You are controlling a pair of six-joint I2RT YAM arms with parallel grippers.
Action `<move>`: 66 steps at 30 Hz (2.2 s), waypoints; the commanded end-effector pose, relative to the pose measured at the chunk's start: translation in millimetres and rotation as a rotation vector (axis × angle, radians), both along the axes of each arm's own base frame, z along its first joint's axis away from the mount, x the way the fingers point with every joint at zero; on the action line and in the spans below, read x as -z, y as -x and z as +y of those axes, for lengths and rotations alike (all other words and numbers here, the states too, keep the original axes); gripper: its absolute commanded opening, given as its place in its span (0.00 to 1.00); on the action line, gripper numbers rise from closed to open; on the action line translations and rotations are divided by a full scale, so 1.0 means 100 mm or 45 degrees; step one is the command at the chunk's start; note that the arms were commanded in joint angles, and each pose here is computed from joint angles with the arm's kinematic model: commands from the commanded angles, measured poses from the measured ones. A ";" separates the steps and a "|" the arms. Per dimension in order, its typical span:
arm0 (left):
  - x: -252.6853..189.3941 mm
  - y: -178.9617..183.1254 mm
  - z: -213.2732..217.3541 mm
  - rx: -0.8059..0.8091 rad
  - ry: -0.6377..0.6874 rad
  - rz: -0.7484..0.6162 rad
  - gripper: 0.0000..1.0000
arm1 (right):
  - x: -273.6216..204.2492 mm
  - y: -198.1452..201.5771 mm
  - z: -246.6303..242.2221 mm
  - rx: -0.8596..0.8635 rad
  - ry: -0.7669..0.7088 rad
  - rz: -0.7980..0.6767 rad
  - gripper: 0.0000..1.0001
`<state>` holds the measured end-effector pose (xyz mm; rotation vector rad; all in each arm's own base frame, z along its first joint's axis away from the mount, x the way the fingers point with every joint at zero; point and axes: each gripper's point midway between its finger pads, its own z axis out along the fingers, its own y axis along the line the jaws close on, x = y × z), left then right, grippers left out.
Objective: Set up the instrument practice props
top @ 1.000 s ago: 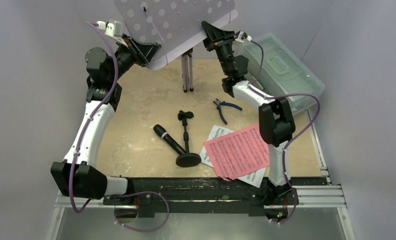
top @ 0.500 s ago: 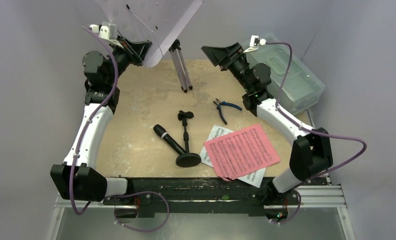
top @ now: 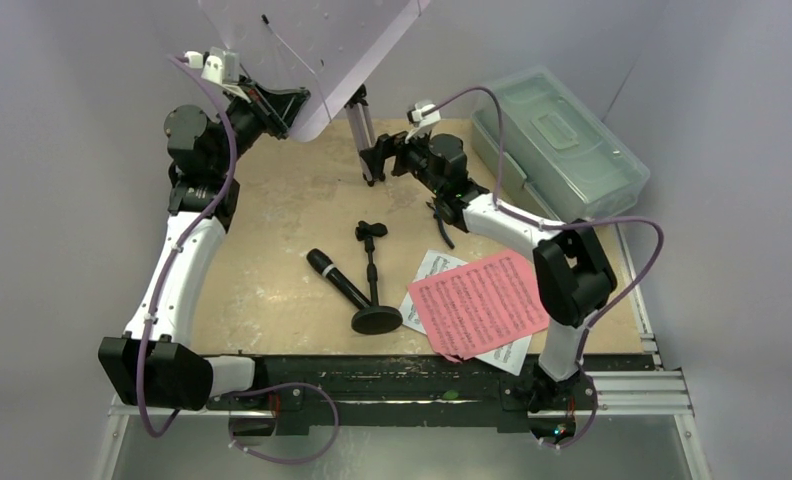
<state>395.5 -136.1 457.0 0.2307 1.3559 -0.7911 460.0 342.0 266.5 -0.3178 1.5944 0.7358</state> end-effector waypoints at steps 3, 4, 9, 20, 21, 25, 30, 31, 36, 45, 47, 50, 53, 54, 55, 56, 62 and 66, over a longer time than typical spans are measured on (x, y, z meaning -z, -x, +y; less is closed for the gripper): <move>0.10 0.11 -0.17 0.109 0.042 0.106 0.00 | -0.52 -0.37 0.10 0.062 -0.009 -0.398 0.99; 0.10 0.12 -0.18 0.117 0.047 0.113 0.00 | -0.50 -0.41 0.12 0.072 -0.017 -0.426 0.99; 0.15 0.10 -0.26 0.186 0.071 0.144 0.00 | -0.60 -0.56 0.26 0.055 -0.052 -0.508 0.99; 0.22 0.07 -0.34 0.259 0.077 0.214 0.00 | -0.58 -0.73 0.45 0.131 -0.118 -0.560 0.92; 0.20 0.09 -0.35 0.267 0.077 0.210 0.00 | -0.57 -0.73 0.48 0.135 -0.125 -0.560 0.91; 0.16 0.13 -0.35 0.274 0.082 0.196 0.00 | -0.47 -0.75 0.54 0.146 -0.120 -0.527 0.78; 0.05 0.20 -0.36 0.296 0.076 0.150 0.00 | -0.44 -0.71 0.49 0.167 -0.170 -0.467 0.39; 0.04 0.19 -0.35 0.284 0.073 0.152 0.00 | -0.45 -0.69 0.48 0.164 -0.182 -0.462 0.30; -0.14 0.30 -0.32 0.266 0.071 0.108 0.33 | -0.42 -0.60 0.54 0.092 -0.187 -0.455 0.00; -0.60 0.43 0.40 -0.336 -0.097 0.127 0.65 | -0.58 -0.45 0.58 -0.038 -0.178 -0.494 0.00; -0.69 0.51 0.64 -0.499 -0.085 0.135 0.65 | -0.59 -0.43 0.62 -0.101 -0.181 -0.485 0.00; -0.76 0.63 0.98 -0.734 -0.041 0.141 0.66 | -0.59 -0.39 0.66 -0.211 -0.197 -0.485 0.00; -0.59 0.63 1.33 -0.987 -0.011 0.202 0.67 | -0.56 -0.38 0.66 -0.300 -0.217 -0.460 0.00; -0.41 0.54 1.39 -1.035 -0.020 0.236 0.67 | -0.56 -0.40 0.63 -0.314 -0.224 -0.448 0.00; -0.25 0.45 1.41 -1.057 -0.029 0.262 0.67 | -0.55 -0.41 0.61 -0.332 -0.230 -0.434 0.00; -0.08 0.34 1.40 -1.050 -0.043 0.289 0.67 | -0.53 -0.43 0.59 -0.349 -0.240 -0.408 0.00; 0.82 -0.19 1.00 -0.752 0.040 0.484 0.67 | -0.43 -0.50 0.47 -0.406 -0.277 -0.309 0.00; 0.82 -0.20 0.72 -0.541 0.098 0.363 0.69 | -0.38 -0.52 0.44 -0.458 -0.277 -0.280 0.00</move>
